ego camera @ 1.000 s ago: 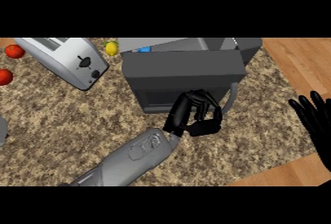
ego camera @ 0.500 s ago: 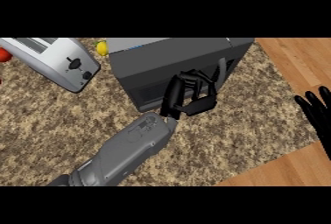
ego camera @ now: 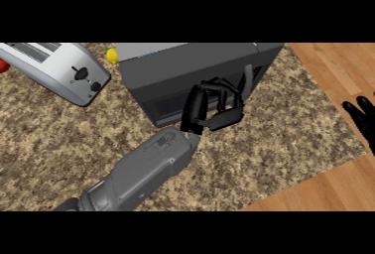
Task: Pick up the milk, place it into the microwave and close the microwave
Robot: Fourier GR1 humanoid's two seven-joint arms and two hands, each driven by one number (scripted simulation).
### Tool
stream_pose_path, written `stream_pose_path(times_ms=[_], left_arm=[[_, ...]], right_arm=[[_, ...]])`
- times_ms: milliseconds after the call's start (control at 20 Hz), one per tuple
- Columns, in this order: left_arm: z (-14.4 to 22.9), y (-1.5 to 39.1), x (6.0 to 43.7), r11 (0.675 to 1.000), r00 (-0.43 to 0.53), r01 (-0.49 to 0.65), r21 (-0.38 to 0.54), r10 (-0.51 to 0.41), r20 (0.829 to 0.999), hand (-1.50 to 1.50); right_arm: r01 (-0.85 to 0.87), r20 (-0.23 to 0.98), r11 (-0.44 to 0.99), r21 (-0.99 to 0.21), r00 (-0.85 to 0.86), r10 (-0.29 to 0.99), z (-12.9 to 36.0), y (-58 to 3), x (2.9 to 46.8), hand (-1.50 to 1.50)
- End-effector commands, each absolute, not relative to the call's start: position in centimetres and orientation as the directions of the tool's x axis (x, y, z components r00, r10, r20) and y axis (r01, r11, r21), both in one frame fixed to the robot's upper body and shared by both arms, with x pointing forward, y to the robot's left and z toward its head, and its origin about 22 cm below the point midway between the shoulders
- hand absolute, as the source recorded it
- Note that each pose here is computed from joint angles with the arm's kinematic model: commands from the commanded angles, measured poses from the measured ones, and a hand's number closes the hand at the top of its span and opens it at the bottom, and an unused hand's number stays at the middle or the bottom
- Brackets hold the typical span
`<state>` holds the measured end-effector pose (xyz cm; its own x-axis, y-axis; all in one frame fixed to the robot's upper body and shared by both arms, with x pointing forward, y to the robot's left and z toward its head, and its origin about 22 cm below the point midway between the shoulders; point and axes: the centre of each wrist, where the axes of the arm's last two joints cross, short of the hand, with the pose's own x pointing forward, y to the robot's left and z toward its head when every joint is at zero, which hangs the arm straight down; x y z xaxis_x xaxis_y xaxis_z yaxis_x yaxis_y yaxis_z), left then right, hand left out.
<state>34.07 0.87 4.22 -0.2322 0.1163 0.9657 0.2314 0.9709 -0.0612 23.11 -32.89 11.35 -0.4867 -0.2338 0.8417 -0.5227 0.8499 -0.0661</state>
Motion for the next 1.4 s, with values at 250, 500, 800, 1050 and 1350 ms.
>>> stream_pose_path(times_ms=[250, 500, 800, 1050, 1350], left_arm=[[4.9, 1.4, 35.9, 0.978, -0.262, 0.193, -0.084, 0.134, 0.956, 1.50], [4.7, 1.4, 36.0, 0.980, -0.272, 0.181, -0.087, 0.134, 0.953, 1.50], [4.8, 1.3, 36.2, 0.980, -0.294, 0.175, -0.091, 0.140, 0.945, 1.50], [4.3, 1.5, 36.1, 0.980, -0.303, 0.176, -0.094, 0.145, 0.942, 1.50], [4.6, 1.4, 36.3, 0.979, -0.314, 0.174, -0.104, 0.155, 0.936, 1.50]], right_arm=[[-0.537, 0.838, 0.842, -0.050, -0.481, -0.257, 12.2, -33.0, 23.2, -1.50], [-0.541, 0.835, 0.839, -0.063, -0.489, -0.253, 13.2, -33.2, 23.3, -1.50], [-0.545, 0.829, 0.835, -0.071, -0.498, -0.255, 14.1, -33.5, 23.4, -1.50], [-0.532, 0.833, 0.844, -0.070, -0.496, -0.244, 14.7, -34.0, 23.6, -1.50], [-0.541, 0.837, 0.839, -0.052, -0.482, -0.259, 14.8, -34.1, 23.6, -1.50]])
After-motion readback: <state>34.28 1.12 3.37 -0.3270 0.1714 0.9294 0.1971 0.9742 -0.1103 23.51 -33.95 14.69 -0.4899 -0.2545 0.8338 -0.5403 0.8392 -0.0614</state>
